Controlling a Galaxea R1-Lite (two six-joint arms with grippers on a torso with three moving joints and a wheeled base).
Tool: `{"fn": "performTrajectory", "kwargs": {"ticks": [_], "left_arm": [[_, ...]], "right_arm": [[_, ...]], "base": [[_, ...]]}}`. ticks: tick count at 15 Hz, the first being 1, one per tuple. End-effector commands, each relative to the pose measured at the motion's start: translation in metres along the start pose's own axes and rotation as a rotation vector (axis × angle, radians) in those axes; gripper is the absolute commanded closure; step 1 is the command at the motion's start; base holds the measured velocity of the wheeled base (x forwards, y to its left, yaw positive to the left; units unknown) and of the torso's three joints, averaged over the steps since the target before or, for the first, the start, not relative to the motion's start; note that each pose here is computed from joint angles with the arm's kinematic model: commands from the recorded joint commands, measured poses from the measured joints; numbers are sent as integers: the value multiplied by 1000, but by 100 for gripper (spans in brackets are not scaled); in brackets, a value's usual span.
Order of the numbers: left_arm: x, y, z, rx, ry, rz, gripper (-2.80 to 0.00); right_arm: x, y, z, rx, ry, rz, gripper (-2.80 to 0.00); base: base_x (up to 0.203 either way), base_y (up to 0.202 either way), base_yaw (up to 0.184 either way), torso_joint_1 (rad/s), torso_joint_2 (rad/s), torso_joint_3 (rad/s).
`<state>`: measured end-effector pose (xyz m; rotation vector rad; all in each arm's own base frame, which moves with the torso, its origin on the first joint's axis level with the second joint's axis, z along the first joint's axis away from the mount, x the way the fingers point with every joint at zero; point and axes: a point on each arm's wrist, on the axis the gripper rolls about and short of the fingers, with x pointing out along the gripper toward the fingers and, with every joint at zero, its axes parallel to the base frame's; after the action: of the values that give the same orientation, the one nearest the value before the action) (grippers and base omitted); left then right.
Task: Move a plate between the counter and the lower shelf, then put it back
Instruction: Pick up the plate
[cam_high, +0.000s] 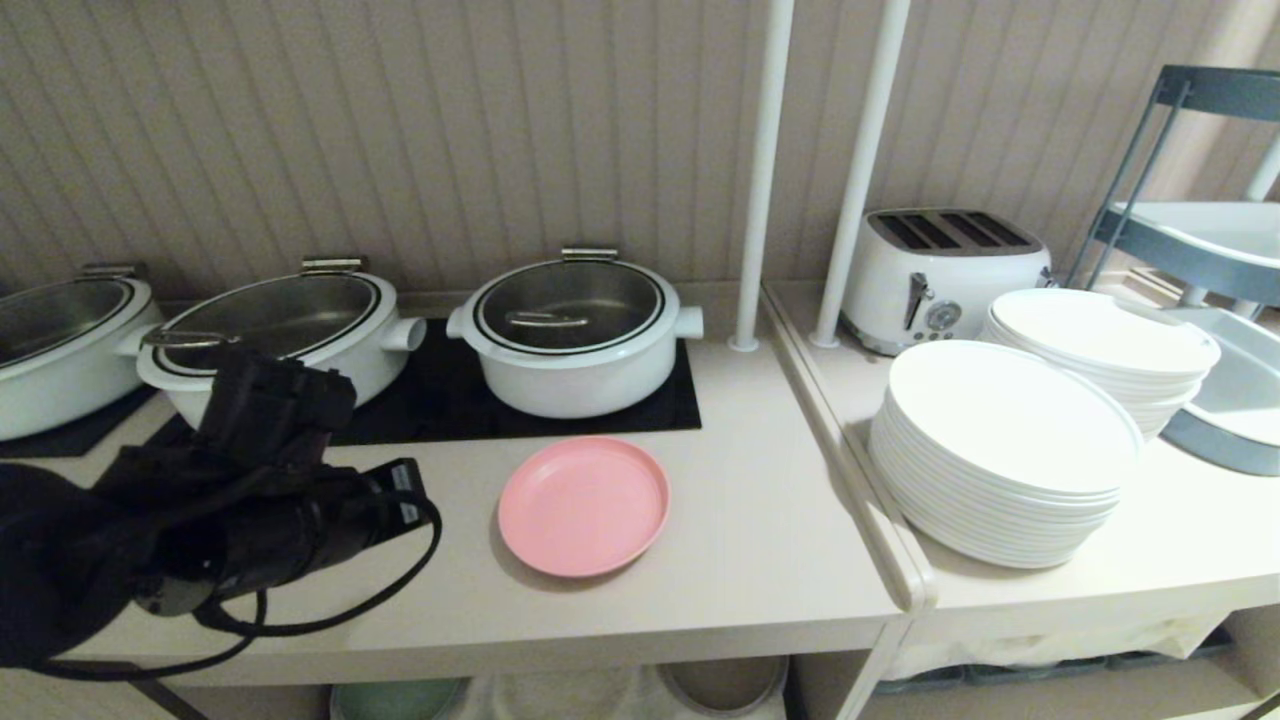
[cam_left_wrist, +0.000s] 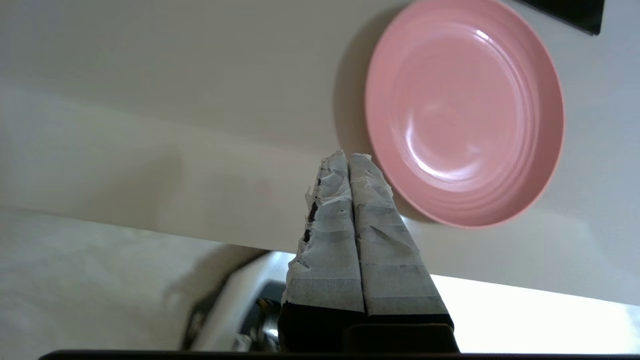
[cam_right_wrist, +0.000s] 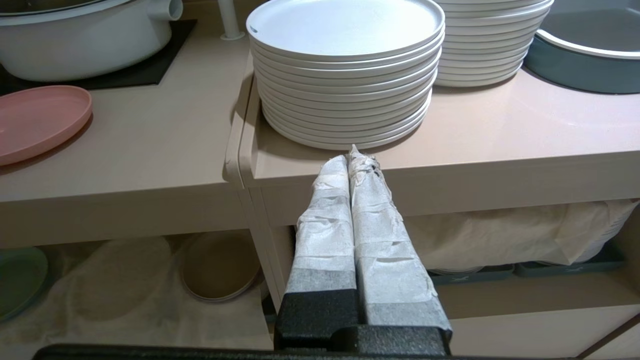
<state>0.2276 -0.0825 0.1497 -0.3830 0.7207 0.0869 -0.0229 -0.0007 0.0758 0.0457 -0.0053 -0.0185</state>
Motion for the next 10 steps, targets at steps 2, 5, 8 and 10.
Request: {"fn": "performTrajectory", "kwargs": {"ticks": [2,5,8,10], "left_arm": [[-28,12,-3,38,-82,15,0],[-48,23,-10,106,-123,14,0],[-68,34,-16,190,-184,24,0],[-80,39,-17,235,-228,26,0]], "right_arm": [[0,0,0,0,0,0,0],[0,0,0,0,0,0,0],[0,0,0,0,0,0,0],[0,0,0,0,0,0,0]], "base": [[0,0,0,0,0,0],[0,0,0,0,0,0],[0,0,0,0,0,0],[0,0,0,0,0,0]]}}
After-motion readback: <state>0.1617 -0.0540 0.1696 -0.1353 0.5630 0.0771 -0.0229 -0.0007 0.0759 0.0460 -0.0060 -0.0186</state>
